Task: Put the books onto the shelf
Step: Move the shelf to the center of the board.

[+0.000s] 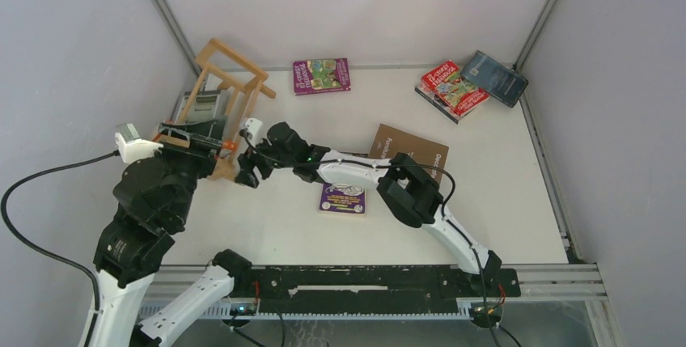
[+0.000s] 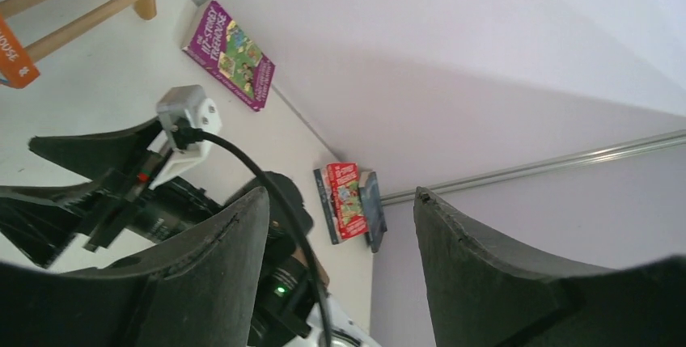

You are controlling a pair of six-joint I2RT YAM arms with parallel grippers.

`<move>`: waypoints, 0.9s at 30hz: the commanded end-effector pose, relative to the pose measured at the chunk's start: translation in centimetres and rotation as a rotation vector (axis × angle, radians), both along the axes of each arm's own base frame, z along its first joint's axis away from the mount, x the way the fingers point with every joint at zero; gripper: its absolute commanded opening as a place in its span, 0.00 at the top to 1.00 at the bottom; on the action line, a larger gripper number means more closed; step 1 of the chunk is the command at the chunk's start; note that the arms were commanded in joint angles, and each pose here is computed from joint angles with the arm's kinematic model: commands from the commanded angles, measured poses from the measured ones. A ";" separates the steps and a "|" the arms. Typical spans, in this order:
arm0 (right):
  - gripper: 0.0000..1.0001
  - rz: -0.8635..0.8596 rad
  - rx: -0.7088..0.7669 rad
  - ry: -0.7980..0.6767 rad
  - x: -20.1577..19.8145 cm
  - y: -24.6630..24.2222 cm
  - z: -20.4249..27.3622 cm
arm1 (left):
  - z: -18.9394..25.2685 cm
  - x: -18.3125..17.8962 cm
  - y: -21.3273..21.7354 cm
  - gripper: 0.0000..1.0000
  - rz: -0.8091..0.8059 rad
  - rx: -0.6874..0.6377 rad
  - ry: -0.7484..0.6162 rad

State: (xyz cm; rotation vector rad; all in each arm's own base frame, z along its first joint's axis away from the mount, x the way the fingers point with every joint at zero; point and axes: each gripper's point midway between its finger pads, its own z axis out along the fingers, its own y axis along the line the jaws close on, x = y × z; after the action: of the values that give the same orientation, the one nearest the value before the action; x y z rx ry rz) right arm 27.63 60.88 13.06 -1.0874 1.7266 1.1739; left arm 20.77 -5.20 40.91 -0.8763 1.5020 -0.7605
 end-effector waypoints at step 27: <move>0.44 0.055 0.074 -0.220 1.4 5.8 1.5 | 4.1 -1.7 1.6 0.24 0.033 -0.084 -0.163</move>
State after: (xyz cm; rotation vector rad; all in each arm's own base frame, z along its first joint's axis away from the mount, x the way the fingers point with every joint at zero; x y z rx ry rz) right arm 29.29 65.76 12.22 -1.1697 1.5779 1.0946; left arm 19.30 -3.85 43.63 -0.8817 1.3722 -0.8238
